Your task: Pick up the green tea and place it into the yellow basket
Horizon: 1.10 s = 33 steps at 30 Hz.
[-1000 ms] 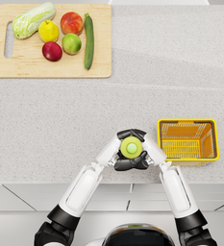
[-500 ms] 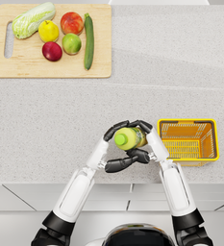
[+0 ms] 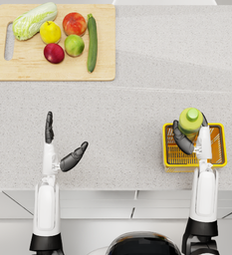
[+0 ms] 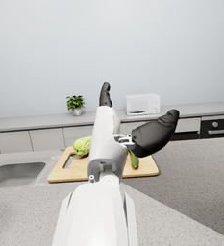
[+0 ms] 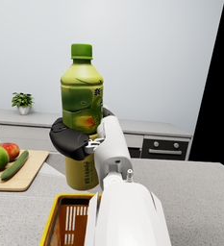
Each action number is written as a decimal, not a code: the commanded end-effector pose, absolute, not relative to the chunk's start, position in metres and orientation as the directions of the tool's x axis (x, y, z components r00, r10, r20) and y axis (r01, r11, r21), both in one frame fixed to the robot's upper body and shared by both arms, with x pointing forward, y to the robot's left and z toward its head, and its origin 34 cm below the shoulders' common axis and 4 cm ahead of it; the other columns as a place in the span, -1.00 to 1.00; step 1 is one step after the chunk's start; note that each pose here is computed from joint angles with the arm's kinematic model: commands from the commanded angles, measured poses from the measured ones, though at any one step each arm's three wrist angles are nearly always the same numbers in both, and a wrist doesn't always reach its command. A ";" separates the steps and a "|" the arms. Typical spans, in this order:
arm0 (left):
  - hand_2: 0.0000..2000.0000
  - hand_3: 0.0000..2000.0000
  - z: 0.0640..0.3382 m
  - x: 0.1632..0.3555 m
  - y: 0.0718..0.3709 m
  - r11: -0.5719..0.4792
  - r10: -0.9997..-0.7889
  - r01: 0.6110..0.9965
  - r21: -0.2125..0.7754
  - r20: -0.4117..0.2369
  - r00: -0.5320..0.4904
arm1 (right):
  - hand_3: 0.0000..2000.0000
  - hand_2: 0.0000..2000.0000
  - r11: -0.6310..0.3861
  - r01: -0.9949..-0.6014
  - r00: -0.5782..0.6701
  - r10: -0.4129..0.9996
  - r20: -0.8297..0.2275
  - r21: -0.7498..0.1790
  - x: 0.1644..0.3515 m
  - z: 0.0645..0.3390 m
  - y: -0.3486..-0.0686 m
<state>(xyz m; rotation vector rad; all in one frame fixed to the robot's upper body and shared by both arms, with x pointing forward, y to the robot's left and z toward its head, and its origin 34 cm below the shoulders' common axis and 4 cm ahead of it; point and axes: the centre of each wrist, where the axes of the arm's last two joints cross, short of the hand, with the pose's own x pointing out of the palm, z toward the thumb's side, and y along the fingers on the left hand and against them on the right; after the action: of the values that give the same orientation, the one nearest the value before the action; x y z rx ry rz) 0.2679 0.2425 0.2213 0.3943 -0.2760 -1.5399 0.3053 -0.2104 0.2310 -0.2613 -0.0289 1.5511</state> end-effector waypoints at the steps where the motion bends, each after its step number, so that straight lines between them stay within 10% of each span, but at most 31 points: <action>1: -1.00 -1.00 0.224 0.270 0.260 0.055 -0.995 0.905 0.421 -0.050 0.084 | 1.00 1.00 0.065 -0.994 0.075 0.991 -0.115 -0.090 0.306 0.212 -0.228; 4: -1.00 -1.00 0.216 0.272 0.260 0.058 -0.995 0.918 0.393 -0.046 0.083 | 1.00 1.00 0.080 -0.996 0.076 0.991 -0.109 0.033 0.307 0.190 -0.228; 5: -1.00 -1.00 0.215 0.273 0.258 0.052 -0.996 0.920 0.389 -0.047 0.076 | 0.67 -0.36 0.069 -0.996 0.062 0.992 -0.114 0.054 0.308 0.187 -0.227; 6: -1.00 -1.00 0.216 0.274 0.255 0.042 -0.997 0.919 0.392 -0.048 0.066 | 0.35 -1.00 0.076 -0.996 0.070 0.991 -0.114 0.048 0.307 0.190 -0.225; 10: -1.00 -1.00 0.236 0.285 0.245 0.013 -0.998 0.894 0.447 -0.045 0.037 | -0.96 -1.00 0.026 -0.961 0.064 0.990 -0.128 -0.277 0.308 0.222 -0.205; 13: -1.00 -1.00 0.284 0.304 0.254 0.027 -0.997 0.831 0.556 -0.050 0.066 | -1.00 -1.00 0.037 -0.866 0.109 0.987 -0.115 -0.499 0.307 0.269 -0.207; 16: -1.00 -1.00 0.296 0.312 0.268 0.085 -0.994 0.814 0.575 -0.010 0.111 | -1.00 -1.00 0.117 -0.844 0.183 0.980 -0.077 -0.523 0.311 0.272 -0.229; 33: -1.00 -1.00 0.256 0.306 0.270 0.108 -0.993 0.873 0.475 0.002 0.122 | -1.00 -1.00 0.142 -0.885 0.193 0.978 -0.073 -0.444 0.306 0.237 -0.233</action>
<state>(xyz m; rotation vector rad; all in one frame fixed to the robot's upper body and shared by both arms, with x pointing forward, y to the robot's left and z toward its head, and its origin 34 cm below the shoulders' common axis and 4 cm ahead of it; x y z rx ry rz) 0.3055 0.2704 0.2557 0.4034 -0.3593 -1.4163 0.3058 -0.2327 0.2369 -0.4358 -0.2571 1.3659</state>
